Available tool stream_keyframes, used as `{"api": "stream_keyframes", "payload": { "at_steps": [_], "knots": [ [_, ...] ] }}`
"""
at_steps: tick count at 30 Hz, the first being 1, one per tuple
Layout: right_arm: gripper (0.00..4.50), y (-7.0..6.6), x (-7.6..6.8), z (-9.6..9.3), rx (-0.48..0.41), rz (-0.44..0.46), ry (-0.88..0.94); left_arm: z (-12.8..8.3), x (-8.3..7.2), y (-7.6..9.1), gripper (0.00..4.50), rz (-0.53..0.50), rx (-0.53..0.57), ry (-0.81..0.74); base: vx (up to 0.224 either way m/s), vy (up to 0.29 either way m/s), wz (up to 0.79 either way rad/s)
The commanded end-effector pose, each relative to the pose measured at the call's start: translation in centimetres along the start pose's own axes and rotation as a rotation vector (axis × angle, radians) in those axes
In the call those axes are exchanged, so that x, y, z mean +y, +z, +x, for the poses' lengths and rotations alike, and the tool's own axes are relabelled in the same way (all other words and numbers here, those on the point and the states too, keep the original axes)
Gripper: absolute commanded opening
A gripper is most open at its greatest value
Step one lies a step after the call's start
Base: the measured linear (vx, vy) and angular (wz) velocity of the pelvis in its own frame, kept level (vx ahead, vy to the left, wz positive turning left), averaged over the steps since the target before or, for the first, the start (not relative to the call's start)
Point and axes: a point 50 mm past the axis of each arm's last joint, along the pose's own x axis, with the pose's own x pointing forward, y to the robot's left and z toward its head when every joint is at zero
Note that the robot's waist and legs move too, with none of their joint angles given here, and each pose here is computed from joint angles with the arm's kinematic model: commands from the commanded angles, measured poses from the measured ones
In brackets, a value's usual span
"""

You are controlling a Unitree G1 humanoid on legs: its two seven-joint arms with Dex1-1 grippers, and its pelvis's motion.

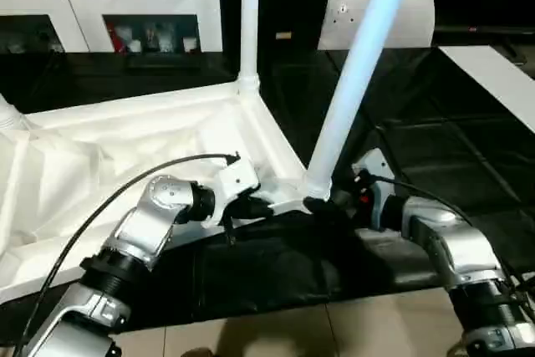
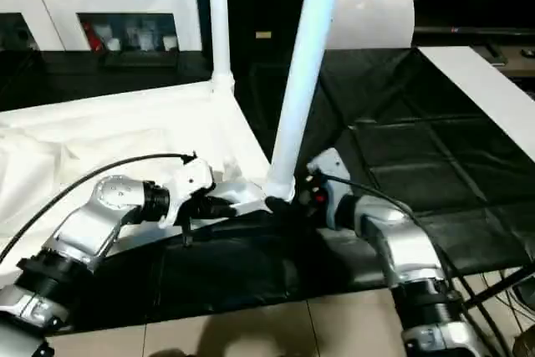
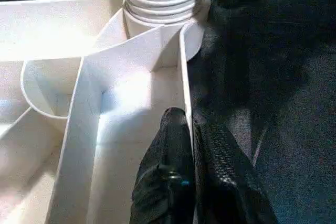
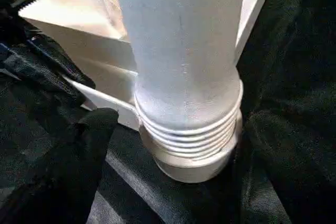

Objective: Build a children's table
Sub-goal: Rotate leg to tighten

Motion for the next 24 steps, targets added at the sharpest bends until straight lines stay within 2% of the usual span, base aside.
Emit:
{"api": "stream_keyframes", "payload": {
  "at_steps": [1, 4, 11, 18, 24],
  "knots": [
    [4.48, 0.6, -0.1, -0.8, -0.025, -0.038, 0.004, 0.0, 0.2, 0.6, 0.0, 0.05, -0.013, -0.033, 0.0, 0.0, 0.0],
    [4.48, 0.7, -0.3, -1.8, -0.011, -0.11, 0.04, -0.3, 0.0, 0.4, 0.0, 0.079, -0.008, -0.074, 0.0, 0.0, 0.0],
    [4.48, 1.2, -0.8, -3.9, 0.004, -0.208, 0.117, -0.8, -0.7, -0.1, 0.0, 0.141, 0.016, -0.208, 0.0, 0.0, 0.0],
    [4.48, 1.5, -0.3, -4.5, 0.041, -0.281, 0.232, -1.5, -0.7, -0.4, 0.0, 0.19, 0.039, -0.307, 0.0, 0.0, 0.0],
    [4.48, 1.4, 0.5, -4.1, 0.048, -0.364, 0.341, -2.0, -1.0, -0.4, 0.0, 0.237, 0.061, -0.411, 0.0, 0.0, 0.0]
  ]
}}
